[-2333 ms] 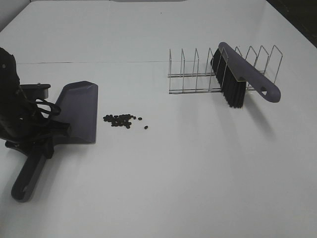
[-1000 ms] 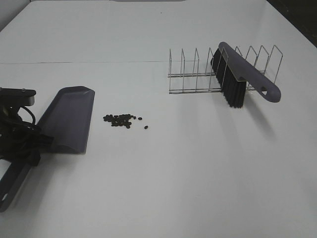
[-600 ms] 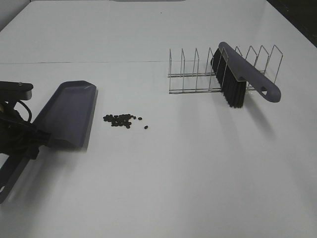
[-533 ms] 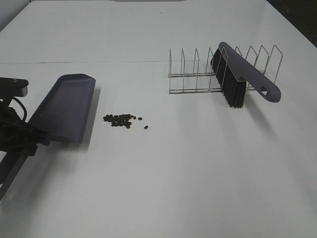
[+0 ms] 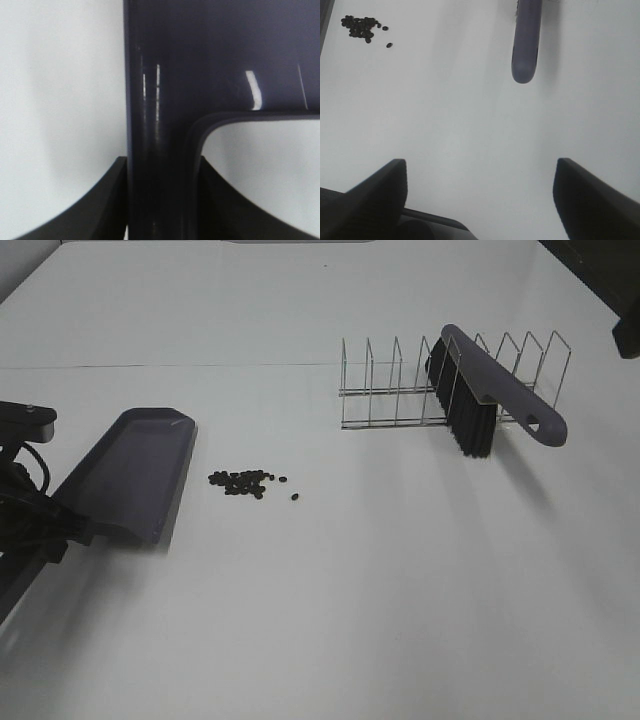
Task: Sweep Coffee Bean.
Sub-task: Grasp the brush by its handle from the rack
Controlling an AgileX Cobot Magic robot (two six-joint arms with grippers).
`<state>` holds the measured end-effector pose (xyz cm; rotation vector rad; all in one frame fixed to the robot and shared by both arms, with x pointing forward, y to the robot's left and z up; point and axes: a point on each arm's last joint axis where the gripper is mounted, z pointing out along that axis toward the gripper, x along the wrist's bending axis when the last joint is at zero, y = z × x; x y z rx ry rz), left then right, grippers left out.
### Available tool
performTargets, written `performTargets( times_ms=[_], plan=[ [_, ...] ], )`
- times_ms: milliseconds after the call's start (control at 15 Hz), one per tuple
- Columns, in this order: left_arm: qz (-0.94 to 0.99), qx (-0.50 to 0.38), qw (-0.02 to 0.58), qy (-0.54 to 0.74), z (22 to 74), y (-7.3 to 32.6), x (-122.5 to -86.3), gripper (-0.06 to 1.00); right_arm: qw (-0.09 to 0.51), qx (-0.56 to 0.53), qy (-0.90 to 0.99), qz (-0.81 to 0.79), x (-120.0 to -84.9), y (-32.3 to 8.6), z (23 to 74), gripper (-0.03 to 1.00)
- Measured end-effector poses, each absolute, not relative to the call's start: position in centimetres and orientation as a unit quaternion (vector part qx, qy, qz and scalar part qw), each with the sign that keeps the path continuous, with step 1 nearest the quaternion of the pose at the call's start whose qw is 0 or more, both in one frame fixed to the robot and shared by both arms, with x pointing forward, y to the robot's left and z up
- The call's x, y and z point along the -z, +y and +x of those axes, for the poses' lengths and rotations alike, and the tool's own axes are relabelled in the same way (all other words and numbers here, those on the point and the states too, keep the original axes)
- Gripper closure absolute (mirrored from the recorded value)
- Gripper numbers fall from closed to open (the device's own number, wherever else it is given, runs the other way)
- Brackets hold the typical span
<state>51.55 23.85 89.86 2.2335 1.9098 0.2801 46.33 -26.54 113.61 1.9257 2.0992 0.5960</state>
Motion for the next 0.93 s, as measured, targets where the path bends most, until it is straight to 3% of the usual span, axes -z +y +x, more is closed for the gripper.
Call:
performTargets(
  times_ms=[467,800,933],
  plan=[
    [0.759,-0.098,0.089,0.637,51.5,23.9,-89.9,0.61,0.075,-0.157,0.724,0.667,-110.5,-25.2,58.3,0.21],
    [0.759,-0.098,0.089,0.637,51.5,23.9,-89.9,0.61,0.087,-0.157,0.725,0.665,-108.1,-24.6,65.6,0.21],
    [0.759,-0.098,0.089,0.637,51.5,23.9,-89.9,0.61,0.099,-0.135,0.730,0.663,-105.2,-24.6,69.4,0.22]
  ],
)
